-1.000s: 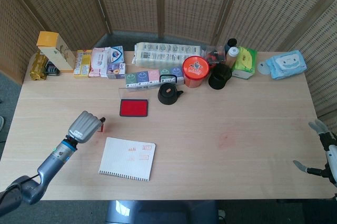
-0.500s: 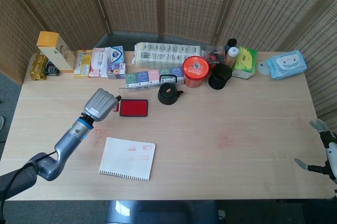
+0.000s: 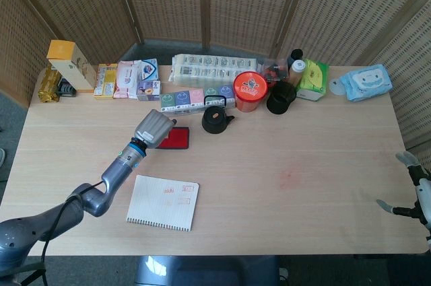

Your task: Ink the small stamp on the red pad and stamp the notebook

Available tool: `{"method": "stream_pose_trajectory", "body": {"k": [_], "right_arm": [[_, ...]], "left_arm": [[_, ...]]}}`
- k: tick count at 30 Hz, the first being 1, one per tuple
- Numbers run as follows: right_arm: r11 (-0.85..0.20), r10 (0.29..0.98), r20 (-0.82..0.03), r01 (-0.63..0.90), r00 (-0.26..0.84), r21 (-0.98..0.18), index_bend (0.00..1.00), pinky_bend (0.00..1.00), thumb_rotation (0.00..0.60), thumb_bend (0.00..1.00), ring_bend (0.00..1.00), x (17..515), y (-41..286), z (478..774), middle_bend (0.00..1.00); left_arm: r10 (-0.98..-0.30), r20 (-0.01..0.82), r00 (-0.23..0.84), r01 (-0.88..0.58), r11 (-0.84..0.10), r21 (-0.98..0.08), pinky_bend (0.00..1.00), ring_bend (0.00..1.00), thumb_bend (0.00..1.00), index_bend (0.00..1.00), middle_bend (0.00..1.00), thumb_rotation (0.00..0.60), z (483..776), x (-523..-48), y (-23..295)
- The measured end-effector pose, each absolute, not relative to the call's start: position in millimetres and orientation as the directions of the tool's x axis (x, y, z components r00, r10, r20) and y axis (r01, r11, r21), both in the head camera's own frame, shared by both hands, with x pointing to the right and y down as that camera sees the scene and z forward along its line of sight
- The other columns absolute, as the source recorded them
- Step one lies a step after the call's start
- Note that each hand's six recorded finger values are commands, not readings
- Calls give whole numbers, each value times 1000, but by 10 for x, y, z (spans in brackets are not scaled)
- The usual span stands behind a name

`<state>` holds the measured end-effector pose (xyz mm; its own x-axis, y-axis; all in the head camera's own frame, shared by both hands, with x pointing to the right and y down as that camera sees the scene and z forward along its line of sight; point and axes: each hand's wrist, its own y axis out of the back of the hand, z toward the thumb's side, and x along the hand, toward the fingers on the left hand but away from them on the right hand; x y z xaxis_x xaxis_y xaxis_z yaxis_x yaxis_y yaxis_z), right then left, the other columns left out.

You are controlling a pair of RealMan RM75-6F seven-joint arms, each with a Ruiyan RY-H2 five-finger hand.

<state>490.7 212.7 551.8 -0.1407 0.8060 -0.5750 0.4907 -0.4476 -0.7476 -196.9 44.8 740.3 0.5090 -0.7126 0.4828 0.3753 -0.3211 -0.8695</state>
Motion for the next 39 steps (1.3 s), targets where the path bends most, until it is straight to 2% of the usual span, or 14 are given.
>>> {"method": "stream_pose_trajectory", "body": {"k": [15,39], "right_arm": [[-446,803,-579,502,-142,-742,0,0,600,126,0,4923,2118,5522,0],[-443,806,-576,508,-134,-739,0,0,600,127,0,4911,2117,5507,0]], "left_arm": [[-699,506,506,368,-356,-859,1000,1000,408,673,1000,600,7608,-1819,482],[-694,524,493,368,-380,-849,1000,1000,410,673,1000,600,7712,-1860,546]]}}
